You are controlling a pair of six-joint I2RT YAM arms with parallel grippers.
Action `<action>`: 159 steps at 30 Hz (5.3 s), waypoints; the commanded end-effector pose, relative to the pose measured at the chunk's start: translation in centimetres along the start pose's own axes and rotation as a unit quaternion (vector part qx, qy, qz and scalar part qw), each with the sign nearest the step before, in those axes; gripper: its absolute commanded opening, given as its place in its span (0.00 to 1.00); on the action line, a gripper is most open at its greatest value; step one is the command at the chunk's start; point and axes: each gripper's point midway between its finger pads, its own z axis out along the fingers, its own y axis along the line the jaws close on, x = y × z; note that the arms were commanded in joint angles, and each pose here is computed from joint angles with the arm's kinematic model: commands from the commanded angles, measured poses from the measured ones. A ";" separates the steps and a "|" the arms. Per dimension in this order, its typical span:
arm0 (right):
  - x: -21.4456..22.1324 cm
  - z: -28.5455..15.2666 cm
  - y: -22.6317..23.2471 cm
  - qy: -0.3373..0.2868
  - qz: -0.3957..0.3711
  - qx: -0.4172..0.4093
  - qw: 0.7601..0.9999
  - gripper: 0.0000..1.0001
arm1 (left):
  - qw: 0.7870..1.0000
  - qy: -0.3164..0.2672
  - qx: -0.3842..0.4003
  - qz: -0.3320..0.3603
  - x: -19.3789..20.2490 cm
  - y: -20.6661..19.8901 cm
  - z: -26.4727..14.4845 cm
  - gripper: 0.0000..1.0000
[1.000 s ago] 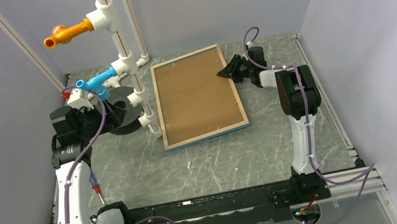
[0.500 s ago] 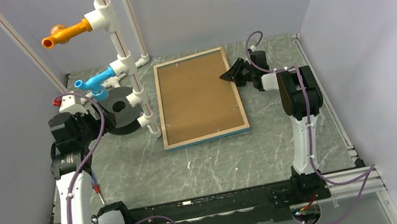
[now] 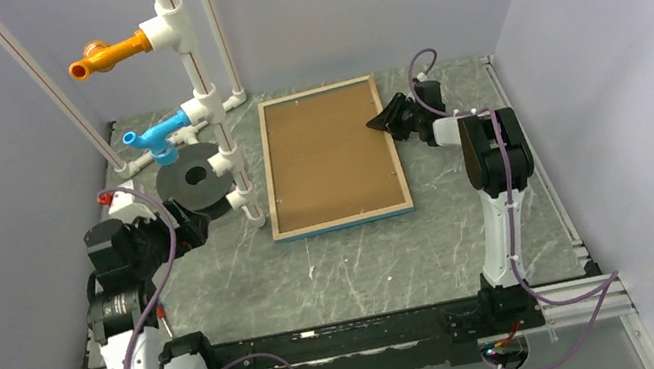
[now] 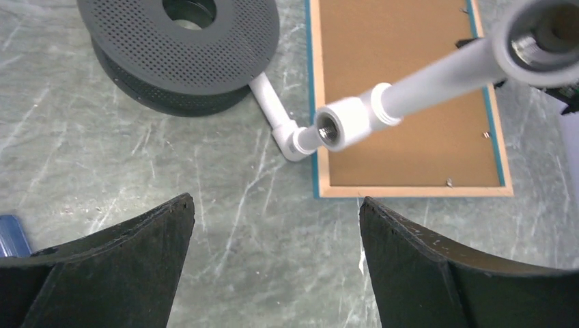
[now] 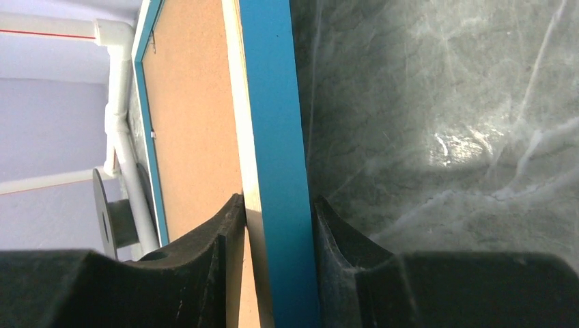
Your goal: Take the photo out of the frame
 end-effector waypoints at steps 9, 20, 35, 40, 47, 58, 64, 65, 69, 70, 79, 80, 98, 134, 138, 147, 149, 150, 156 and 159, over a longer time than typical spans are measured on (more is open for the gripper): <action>-0.5 -5.4 -5.2 -0.013 -0.102 0.246 0.964 0.59 | 0.998 0.006 0.057 0.023 1.7 -1.8 -1.3 0.97; 5.1 -13.1 1.1 -0.029 -0.267 0.243 0.932 0.74 | 0.992 -0.040 0.108 0.059 1.3 -3.7 -3.0 0.99; 30.0 -15.3 14.1 0.109 -0.402 -0.041 0.908 0.77 | 0.992 -0.059 0.095 0.057 1.3 -3.8 -3.9 0.99; 34.5 -17.3 16.2 0.119 -0.379 -0.133 0.908 0.84 | 0.998 -0.027 -0.046 -0.031 1.8 0.3 -3.5 0.99; 33.1 -18.6 14.1 0.118 -0.411 -0.073 0.901 0.87 | 0.961 0.021 -0.202 -0.185 4.2 4.6 -2.7 0.99; 29.7 -22.0 15.1 0.075 -0.419 -0.061 0.903 0.88 | 0.861 -0.022 -0.407 -0.305 9.0 12.3 -3.1 0.99; 30.5 -21.7 14.7 0.093 -0.418 -0.060 0.902 0.88 | 0.818 0.008 -0.463 -0.342 12.7 14.9 -2.0 1.00; 30.6 -21.8 14.6 0.095 -0.416 -0.061 0.902 0.88 | 0.814 0.007 -0.471 -0.340 12.7 15.3 -2.0 0.99; 30.5 -22.6 14.1 0.094 -0.411 -0.069 0.904 0.88 | 0.802 -0.013 -0.505 -0.319 11.5 16.6 -2.9 0.99; 30.4 -22.8 13.9 0.092 -0.412 -0.069 0.904 0.88 | 0.802 -0.015 -0.510 -0.311 11.1 16.9 -3.0 0.99; 29.7 -23.9 12.5 0.082 -0.418 -0.059 0.903 0.88 | 0.825 -0.001 -0.492 -0.277 9.6 19.2 -1.0 0.99; 29.6 -24.0 12.4 0.082 -0.420 -0.058 0.902 0.88 | 0.831 0.004 -0.482 -0.278 9.6 19.3 -0.5 0.99; 28.1 -24.5 13.5 0.057 -0.438 -0.058 0.895 0.89 | 0.817 0.091 -0.455 -0.343 15.0 21.3 1.8 0.29; 23.4 -26.4 15.2 0.055 -0.346 -0.076 0.933 1.00 | 0.963 0.044 0.262 -0.050 8.9 -16.7 -1.1 0.00; 22.9 -29.2 17.9 0.056 -0.348 -0.136 0.926 1.00 | 0.939 0.047 0.323 0.106 7.9 -22.4 -1.8 0.00; 25.1 -36.2 24.0 0.092 -0.388 -0.341 0.851 0.98 | 0.798 0.088 0.481 0.352 7.4 -29.4 -3.6 0.00; 24.7 -36.8 24.7 0.079 -0.376 -0.355 0.852 0.97 | 0.779 0.081 0.488 0.385 7.4 -29.4 -3.1 0.00; 24.6 -37.0 24.9 0.076 -0.372 -0.362 0.852 0.96 | 0.769 0.071 0.495 0.399 7.3 -29.5 -2.9 0.00; 22.1 -36.2 25.3 0.069 -0.348 -0.336 0.873 0.91 | 0.728 0.052 0.540 0.419 8.3 -28.4 -2.8 0.00; 21.2 -35.0 24.8 0.081 -0.338 -0.316 0.883 0.84 | 0.716 0.045 0.559 0.417 9.8 -27.6 -3.0 0.00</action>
